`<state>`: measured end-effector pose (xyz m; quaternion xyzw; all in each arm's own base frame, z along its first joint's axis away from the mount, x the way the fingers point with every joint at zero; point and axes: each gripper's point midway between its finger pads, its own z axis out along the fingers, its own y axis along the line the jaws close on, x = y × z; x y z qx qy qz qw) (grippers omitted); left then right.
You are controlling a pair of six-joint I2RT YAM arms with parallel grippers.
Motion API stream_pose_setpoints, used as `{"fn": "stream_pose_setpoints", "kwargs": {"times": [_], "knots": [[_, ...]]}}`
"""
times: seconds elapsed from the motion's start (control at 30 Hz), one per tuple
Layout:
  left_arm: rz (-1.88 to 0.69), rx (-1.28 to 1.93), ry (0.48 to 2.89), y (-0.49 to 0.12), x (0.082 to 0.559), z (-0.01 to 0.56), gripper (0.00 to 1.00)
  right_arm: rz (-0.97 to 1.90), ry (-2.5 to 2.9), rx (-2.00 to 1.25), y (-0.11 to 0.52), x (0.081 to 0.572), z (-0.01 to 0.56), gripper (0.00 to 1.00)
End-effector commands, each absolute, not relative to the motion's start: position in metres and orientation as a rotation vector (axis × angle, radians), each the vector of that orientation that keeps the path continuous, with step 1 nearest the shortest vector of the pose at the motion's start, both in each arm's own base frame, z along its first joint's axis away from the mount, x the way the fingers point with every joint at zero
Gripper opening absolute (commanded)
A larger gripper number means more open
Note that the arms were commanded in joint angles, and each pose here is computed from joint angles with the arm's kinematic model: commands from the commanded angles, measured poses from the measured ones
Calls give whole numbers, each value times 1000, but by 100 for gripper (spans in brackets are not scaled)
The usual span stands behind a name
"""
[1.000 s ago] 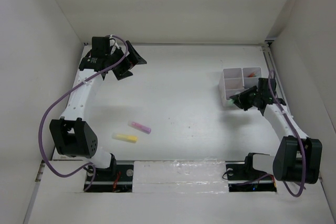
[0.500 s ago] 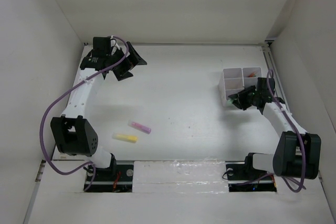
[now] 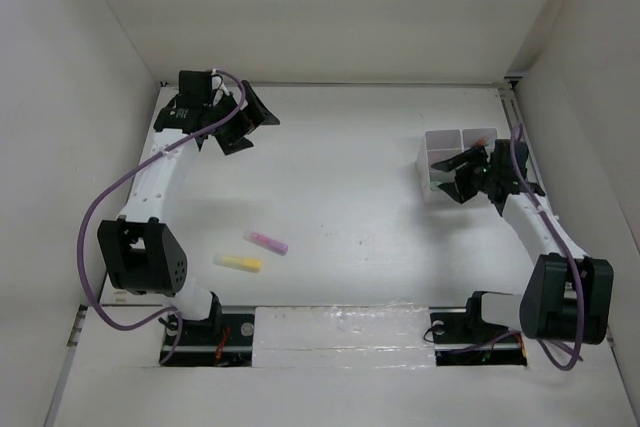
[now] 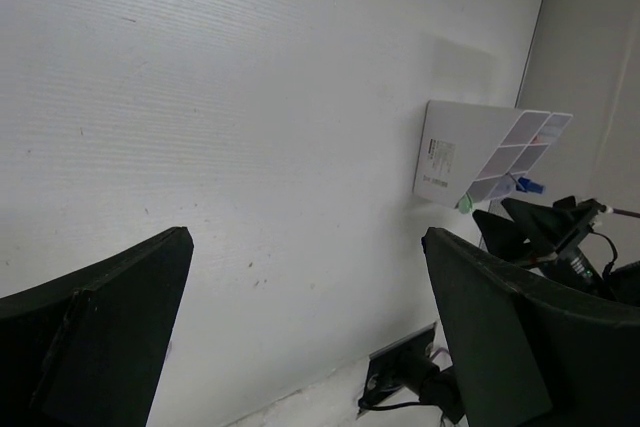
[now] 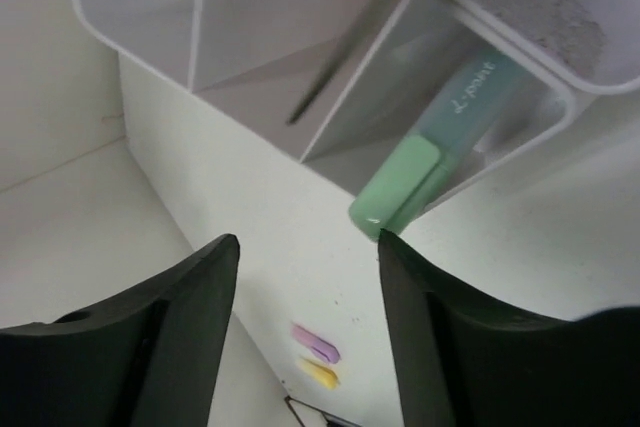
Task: Sort the stationery into containers
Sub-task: Place the stationery in the storage box, then pick up the stationery from the center of the board.
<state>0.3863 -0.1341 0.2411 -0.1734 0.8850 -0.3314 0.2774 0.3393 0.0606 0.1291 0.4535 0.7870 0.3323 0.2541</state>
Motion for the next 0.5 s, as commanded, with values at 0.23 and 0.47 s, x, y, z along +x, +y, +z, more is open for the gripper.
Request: {"fn": "stream_pose_setpoints", "kwargs": {"times": [0.23, 0.47], "knots": [[-650, -614, 2495, -104, 363, 204, 100, 992, 1977, 517, 122, 375, 274, 74], [-586, -793, 2631, -97, 312, 150, 100, 810, 2031, -154, 224, 366, 293, 82]]}}
